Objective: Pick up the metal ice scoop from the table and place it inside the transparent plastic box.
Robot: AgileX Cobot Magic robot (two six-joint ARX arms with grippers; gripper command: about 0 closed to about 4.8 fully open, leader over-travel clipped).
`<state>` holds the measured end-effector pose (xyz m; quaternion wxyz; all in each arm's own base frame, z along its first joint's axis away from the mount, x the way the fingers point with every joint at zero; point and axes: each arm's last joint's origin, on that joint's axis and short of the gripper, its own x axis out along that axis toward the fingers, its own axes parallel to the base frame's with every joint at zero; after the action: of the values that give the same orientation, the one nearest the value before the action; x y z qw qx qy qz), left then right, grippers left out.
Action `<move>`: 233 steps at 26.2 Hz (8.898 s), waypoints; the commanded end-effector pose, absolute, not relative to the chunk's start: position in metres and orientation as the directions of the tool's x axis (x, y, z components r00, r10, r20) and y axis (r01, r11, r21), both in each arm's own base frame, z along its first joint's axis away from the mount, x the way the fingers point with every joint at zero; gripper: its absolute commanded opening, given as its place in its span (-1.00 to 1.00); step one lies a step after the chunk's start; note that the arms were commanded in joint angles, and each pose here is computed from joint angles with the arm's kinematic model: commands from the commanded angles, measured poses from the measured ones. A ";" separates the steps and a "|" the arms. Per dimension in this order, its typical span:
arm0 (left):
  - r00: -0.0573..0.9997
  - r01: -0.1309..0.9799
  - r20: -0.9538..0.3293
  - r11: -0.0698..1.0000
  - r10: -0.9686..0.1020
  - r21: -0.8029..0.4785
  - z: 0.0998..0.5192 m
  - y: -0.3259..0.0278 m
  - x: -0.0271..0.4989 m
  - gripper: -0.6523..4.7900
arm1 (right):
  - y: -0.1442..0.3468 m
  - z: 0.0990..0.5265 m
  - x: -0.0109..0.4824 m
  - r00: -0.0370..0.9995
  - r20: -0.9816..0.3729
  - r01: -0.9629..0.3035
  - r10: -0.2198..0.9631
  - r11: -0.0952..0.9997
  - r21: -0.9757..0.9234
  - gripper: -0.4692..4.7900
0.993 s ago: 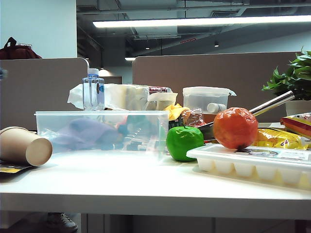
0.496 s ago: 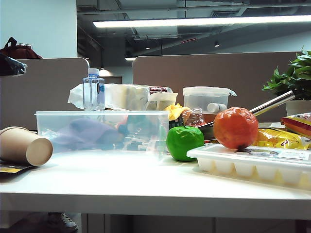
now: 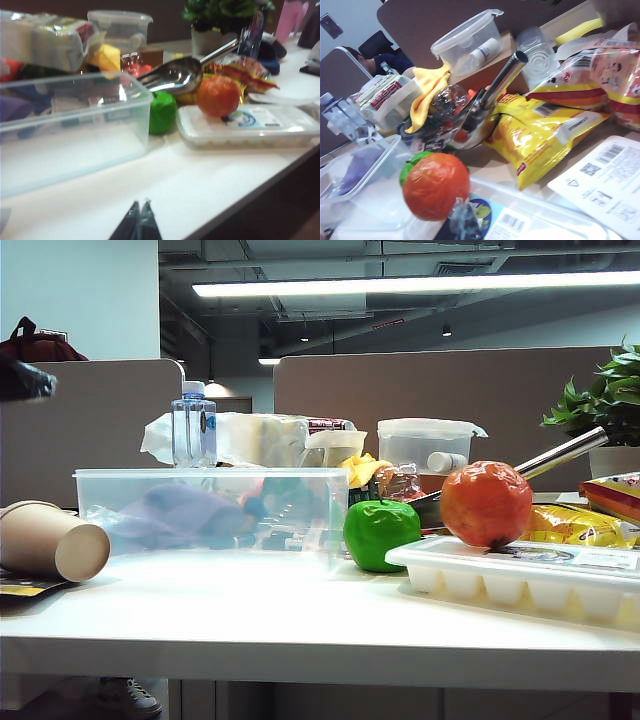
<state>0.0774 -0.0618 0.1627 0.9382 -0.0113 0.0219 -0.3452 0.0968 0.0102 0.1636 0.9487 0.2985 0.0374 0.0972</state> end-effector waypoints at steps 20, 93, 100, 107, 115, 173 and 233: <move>0.779 0.624 -0.045 0.781 -0.625 -0.037 0.162 -0.060 0.080 -0.78 | 0.013 0.165 0.096 0.955 0.000 -0.216 0.295 0.697 0.684 -0.59; 0.779 0.626 -0.018 0.779 -0.627 -0.035 0.164 -0.059 0.078 -0.78 | 0.026 0.184 0.322 0.984 -0.165 0.139 0.074 0.274 0.952 0.59; 0.779 0.626 -0.018 0.779 -0.627 -0.035 0.164 -0.059 0.078 -0.78 | 0.027 0.180 0.324 0.984 -0.166 0.142 0.067 0.275 0.951 -0.85; 0.779 0.627 -0.018 0.779 -0.627 -0.035 0.164 -0.059 0.078 -0.78 | 0.027 0.202 0.324 0.997 0.026 -0.044 0.070 0.282 0.958 -0.85; 0.778 0.627 -0.018 0.778 -0.628 -0.035 0.164 -0.059 0.078 -0.78 | 0.028 0.226 0.312 0.989 0.038 -0.085 0.140 0.346 0.934 -0.85; 0.832 0.554 -0.019 0.832 -0.554 -0.035 0.163 -0.051 0.083 -0.78 | 0.165 0.307 0.345 0.660 -0.319 -0.529 0.680 0.723 0.444 -0.84; 0.996 0.084 -0.019 0.996 -0.085 -0.035 0.163 -0.005 0.097 -0.78 | 0.027 0.256 0.060 0.890 0.174 -0.454 0.421 0.853 0.258 -0.84</move>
<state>0.0974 -0.0041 0.1625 0.9991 -0.0177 0.0137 -0.0356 0.0608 0.0278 0.2534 0.9620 0.1456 -0.0480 0.2261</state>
